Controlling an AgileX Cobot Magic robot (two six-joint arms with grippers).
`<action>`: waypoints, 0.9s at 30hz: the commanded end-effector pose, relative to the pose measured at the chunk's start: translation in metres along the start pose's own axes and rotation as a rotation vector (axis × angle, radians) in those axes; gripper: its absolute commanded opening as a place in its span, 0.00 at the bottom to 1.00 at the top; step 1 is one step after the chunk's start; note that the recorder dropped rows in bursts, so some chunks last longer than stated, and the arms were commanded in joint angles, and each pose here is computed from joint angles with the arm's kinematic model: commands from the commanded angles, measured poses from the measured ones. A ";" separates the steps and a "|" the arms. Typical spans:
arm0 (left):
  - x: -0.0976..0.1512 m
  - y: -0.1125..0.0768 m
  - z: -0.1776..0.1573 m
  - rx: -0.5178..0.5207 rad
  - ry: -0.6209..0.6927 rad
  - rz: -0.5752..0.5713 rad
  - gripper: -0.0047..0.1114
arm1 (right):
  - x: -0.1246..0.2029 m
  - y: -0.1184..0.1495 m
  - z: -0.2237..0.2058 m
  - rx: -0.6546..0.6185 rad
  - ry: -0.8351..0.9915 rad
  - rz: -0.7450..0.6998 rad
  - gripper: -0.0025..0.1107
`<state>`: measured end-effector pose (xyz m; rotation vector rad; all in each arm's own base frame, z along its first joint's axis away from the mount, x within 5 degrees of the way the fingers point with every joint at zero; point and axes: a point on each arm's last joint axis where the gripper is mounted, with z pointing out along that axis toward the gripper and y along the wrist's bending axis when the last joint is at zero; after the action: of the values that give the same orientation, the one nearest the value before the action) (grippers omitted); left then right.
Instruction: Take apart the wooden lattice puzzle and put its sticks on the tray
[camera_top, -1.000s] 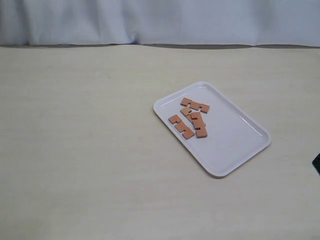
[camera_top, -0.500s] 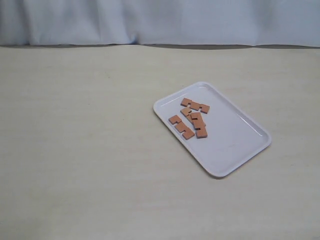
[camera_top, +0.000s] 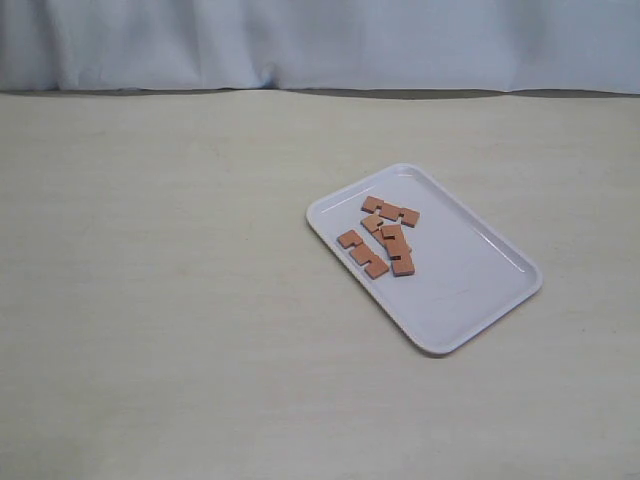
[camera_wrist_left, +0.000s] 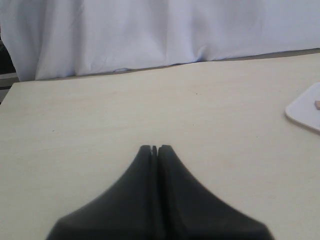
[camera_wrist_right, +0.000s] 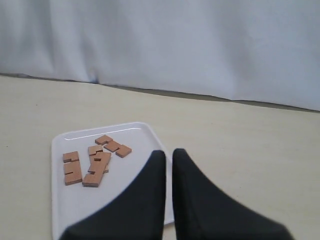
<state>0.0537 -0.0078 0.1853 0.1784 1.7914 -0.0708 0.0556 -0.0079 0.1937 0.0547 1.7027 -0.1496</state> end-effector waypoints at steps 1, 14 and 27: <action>0.000 -0.001 0.000 0.009 -0.008 -0.003 0.04 | 0.000 -0.001 0.000 0.010 0.001 -0.026 0.06; 0.000 -0.001 0.000 0.009 -0.008 -0.003 0.04 | 0.010 -0.003 -0.001 0.046 0.113 -0.044 0.06; 0.000 -0.001 0.000 0.009 -0.008 -0.003 0.04 | 0.012 -0.002 -0.001 0.035 0.131 -0.088 0.06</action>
<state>0.0537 -0.0078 0.1853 0.1784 1.7914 -0.0708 0.0529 -0.0106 0.1824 0.0227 1.8344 -0.2399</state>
